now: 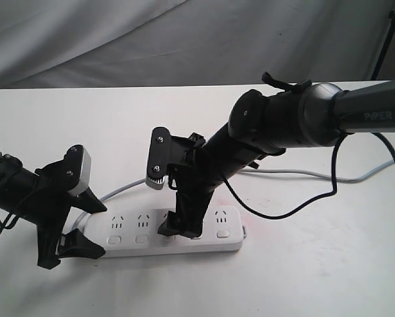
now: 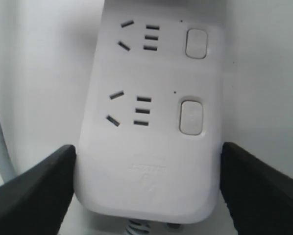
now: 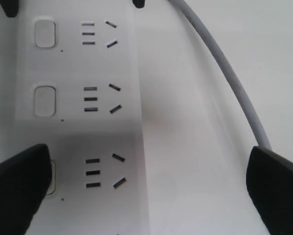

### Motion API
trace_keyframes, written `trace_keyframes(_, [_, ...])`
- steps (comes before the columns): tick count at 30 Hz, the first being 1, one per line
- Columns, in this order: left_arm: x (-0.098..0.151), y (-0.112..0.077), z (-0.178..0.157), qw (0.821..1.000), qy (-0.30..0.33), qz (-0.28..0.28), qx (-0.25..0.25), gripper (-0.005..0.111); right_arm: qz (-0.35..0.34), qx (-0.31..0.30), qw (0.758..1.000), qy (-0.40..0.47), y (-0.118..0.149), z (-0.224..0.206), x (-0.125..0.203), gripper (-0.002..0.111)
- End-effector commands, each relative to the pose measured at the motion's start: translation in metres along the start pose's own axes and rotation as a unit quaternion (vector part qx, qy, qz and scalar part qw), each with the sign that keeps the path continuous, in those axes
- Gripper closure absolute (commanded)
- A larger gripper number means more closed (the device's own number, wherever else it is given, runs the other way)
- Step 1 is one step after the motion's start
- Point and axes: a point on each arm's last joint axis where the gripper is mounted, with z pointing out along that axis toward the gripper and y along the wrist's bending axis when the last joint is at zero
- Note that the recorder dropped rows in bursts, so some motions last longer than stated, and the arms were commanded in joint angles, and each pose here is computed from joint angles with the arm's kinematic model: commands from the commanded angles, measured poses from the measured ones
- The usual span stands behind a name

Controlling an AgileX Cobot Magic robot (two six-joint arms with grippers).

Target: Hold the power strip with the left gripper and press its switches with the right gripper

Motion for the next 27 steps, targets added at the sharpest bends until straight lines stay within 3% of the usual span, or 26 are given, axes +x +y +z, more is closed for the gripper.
trace_keyframes(1, [-0.002,0.000,-0.001,1.000,-0.002,0.000,-0.002,0.059,0.001,0.005,1.000,0.000,-0.002,-0.002,0.003,0.003])
trace_keyframes(27, [-0.002,0.000,-0.001,1.000,-0.002,0.000,-0.002,0.059,-0.051,-0.017,0.998,0.041,0.002,0.010,0.016,0.003])
